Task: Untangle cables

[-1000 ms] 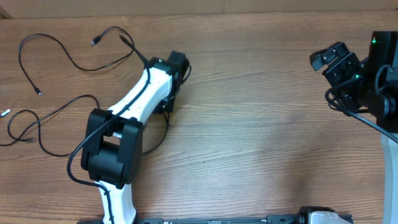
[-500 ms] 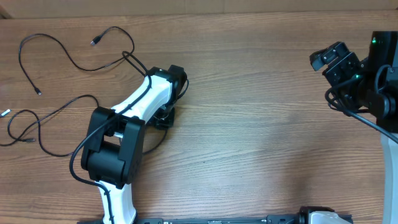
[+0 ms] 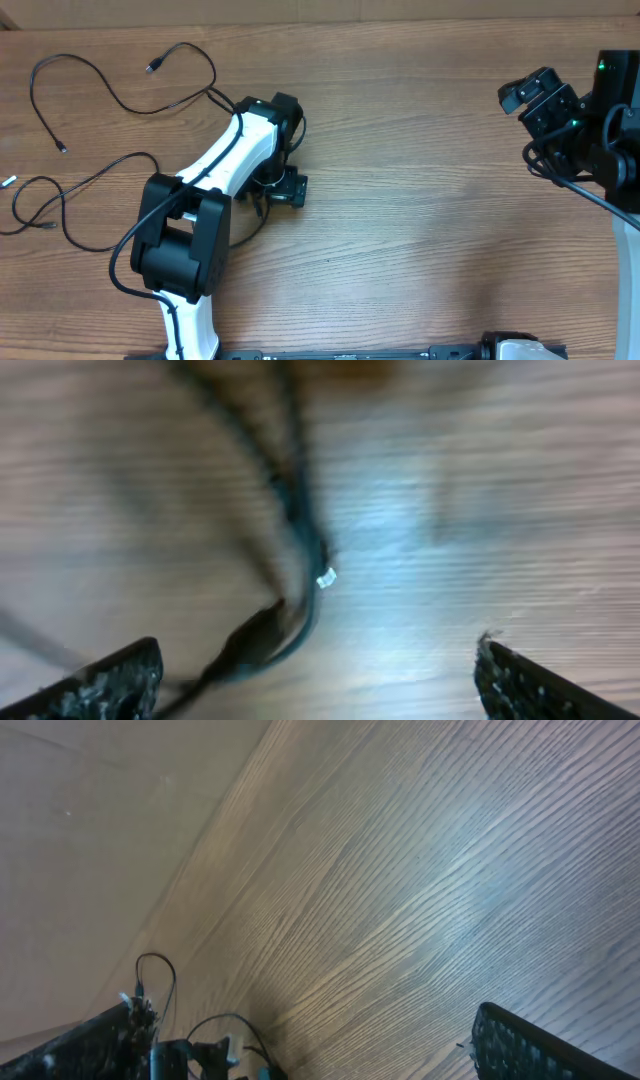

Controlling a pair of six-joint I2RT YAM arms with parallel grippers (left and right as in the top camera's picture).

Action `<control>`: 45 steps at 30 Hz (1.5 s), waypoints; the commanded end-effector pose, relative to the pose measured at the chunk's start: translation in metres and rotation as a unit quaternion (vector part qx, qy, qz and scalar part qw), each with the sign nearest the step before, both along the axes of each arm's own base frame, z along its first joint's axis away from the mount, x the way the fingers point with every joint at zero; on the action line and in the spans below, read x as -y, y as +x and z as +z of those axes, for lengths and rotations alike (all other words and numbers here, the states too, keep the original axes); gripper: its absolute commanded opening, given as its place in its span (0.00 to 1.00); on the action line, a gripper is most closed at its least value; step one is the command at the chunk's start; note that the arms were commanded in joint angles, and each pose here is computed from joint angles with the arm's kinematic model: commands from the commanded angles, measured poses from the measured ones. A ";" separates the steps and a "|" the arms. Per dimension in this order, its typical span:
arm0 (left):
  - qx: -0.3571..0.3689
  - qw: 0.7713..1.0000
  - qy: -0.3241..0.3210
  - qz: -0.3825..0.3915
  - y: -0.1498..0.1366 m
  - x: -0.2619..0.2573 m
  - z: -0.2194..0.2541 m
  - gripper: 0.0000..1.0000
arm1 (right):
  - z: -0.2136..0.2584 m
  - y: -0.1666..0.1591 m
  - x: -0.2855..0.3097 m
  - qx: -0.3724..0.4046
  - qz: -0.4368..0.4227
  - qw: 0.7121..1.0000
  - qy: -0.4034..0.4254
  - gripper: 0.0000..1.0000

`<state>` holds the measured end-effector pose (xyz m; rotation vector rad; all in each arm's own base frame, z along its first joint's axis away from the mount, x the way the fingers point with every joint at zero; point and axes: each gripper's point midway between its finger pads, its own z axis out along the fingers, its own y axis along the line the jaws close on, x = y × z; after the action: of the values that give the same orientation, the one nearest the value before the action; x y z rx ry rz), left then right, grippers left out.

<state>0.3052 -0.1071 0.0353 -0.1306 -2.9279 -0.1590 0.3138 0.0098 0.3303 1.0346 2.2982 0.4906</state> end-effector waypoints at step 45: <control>0.160 0.962 0.017 0.220 0.052 -0.017 -0.052 0.59 | 0.003 0.000 0.003 0.006 -0.003 1.000 -0.006 1.00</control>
<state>0.3734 -0.0984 0.0015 0.5891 -3.2214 -0.1176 0.3138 0.0099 0.3303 1.0344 2.2984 0.4911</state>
